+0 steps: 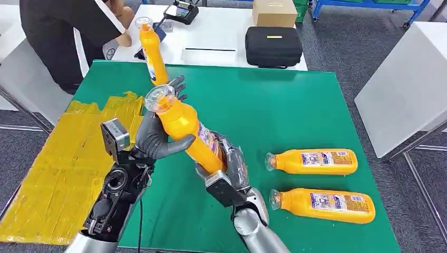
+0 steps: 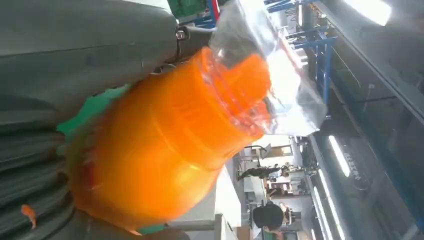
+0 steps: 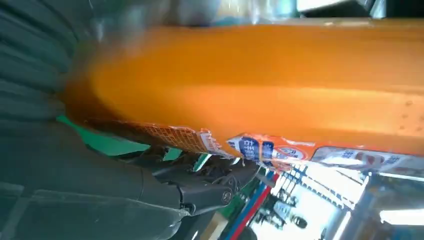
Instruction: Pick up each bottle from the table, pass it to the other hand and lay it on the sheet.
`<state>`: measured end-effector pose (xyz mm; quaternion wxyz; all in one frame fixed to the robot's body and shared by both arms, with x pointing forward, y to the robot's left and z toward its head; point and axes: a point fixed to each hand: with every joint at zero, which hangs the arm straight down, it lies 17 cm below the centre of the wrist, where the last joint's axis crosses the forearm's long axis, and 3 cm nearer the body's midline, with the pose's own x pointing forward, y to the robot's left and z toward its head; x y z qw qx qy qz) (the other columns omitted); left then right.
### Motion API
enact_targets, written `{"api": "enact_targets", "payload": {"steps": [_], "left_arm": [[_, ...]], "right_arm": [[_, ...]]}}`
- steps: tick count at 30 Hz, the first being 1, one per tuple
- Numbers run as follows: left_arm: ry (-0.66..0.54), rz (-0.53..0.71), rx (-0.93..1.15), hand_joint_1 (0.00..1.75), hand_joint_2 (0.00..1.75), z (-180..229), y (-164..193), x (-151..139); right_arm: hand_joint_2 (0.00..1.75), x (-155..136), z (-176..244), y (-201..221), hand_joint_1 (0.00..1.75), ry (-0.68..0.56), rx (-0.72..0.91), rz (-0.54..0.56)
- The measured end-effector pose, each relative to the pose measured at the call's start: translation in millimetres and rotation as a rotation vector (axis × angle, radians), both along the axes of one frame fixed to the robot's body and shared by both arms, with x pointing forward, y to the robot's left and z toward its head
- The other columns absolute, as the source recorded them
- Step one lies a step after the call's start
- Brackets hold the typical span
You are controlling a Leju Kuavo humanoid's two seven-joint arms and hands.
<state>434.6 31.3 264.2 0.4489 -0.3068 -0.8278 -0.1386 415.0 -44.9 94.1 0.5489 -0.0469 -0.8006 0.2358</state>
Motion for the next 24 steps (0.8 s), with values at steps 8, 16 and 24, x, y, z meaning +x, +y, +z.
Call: {"api": "enact_targets", "payload": {"steps": [8, 16, 24], "left_arm": [[0.047, 0.002, -0.014, 0.0, 1.75, -8.7, 1.4, 9.1], [0.078, 0.02, -0.017, 1.75, 1.75, -19.7, 4.6, 15.7], [0.095, 0.027, -0.023, 1.75, 1.75, -25.3, 4.7, 18.5]], "right_arm": [[1.75, -4.5, -3.2, 9.1, 1.75, 0.01, -0.012, 0.012], [1.75, -6.6, -10.9, 10.8, 1.75, 0.029, -0.018, 0.016], [1.75, -7.5, -16.5, 10.9, 1.75, 0.043, -0.022, 0.017]]}}
